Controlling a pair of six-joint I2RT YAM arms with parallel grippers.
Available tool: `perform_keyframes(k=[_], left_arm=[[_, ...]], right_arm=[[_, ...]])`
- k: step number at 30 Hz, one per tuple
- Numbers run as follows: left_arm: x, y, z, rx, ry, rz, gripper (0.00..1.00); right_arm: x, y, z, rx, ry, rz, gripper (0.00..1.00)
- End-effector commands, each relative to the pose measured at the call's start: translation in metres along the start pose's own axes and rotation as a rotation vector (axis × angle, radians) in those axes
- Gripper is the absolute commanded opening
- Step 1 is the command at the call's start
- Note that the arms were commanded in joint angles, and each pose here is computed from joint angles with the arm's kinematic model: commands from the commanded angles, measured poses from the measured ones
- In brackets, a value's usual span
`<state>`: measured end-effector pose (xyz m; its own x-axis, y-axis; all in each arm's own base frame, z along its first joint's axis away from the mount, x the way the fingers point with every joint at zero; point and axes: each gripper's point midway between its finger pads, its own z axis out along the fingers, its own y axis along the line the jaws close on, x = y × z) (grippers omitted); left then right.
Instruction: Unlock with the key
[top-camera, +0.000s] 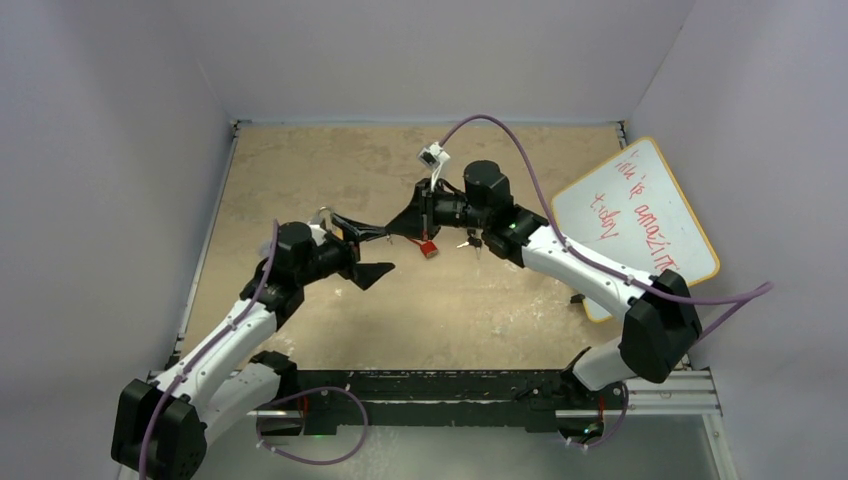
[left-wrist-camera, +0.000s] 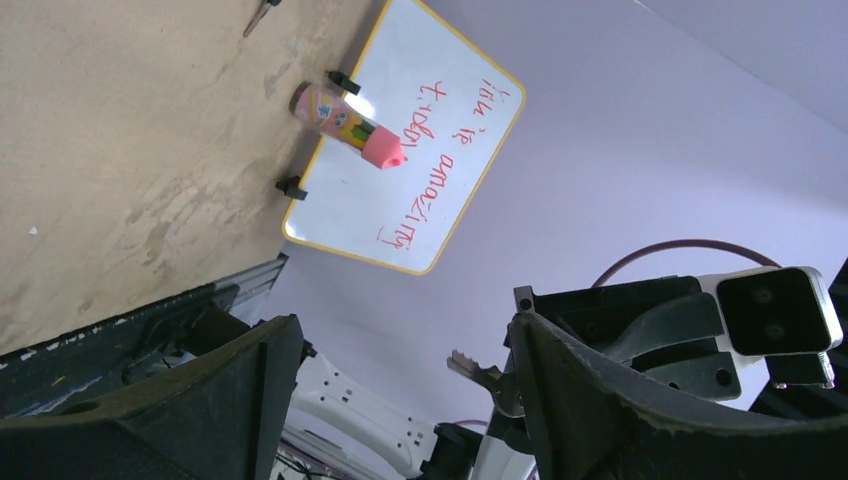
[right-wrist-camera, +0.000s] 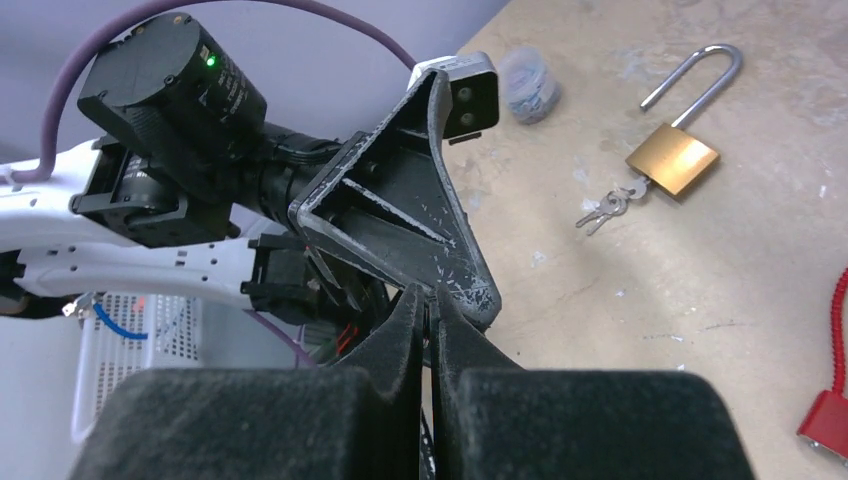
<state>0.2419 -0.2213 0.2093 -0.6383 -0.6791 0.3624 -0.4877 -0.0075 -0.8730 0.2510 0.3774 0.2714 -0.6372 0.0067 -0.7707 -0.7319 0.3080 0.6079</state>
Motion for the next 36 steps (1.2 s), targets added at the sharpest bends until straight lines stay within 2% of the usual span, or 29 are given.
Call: perform_keyframes(k=[1,14,18,26,36], left_arm=[[0.019,-0.027,-0.011,0.065,0.081,-0.09,0.75],[0.012,-0.036,-0.022,0.144,0.028,-0.195,0.7],[0.01,-0.038,-0.024,0.161,0.016,-0.205,0.56],[0.004,-0.023,-0.019,0.111,-0.003,-0.216,0.37],[-0.001,-0.013,-0.016,0.088,-0.022,-0.201,0.0]], right_arm=[[-0.004,0.024,0.002,-0.122,0.001,-0.061,0.0],[0.02,0.015,0.013,-0.119,0.082,-0.094,0.0],[0.025,0.013,0.015,-0.114,0.098,-0.101,0.0],[0.028,0.008,0.017,-0.097,0.109,-0.094,0.0],[0.032,0.011,0.015,-0.116,0.126,-0.102,0.0]])
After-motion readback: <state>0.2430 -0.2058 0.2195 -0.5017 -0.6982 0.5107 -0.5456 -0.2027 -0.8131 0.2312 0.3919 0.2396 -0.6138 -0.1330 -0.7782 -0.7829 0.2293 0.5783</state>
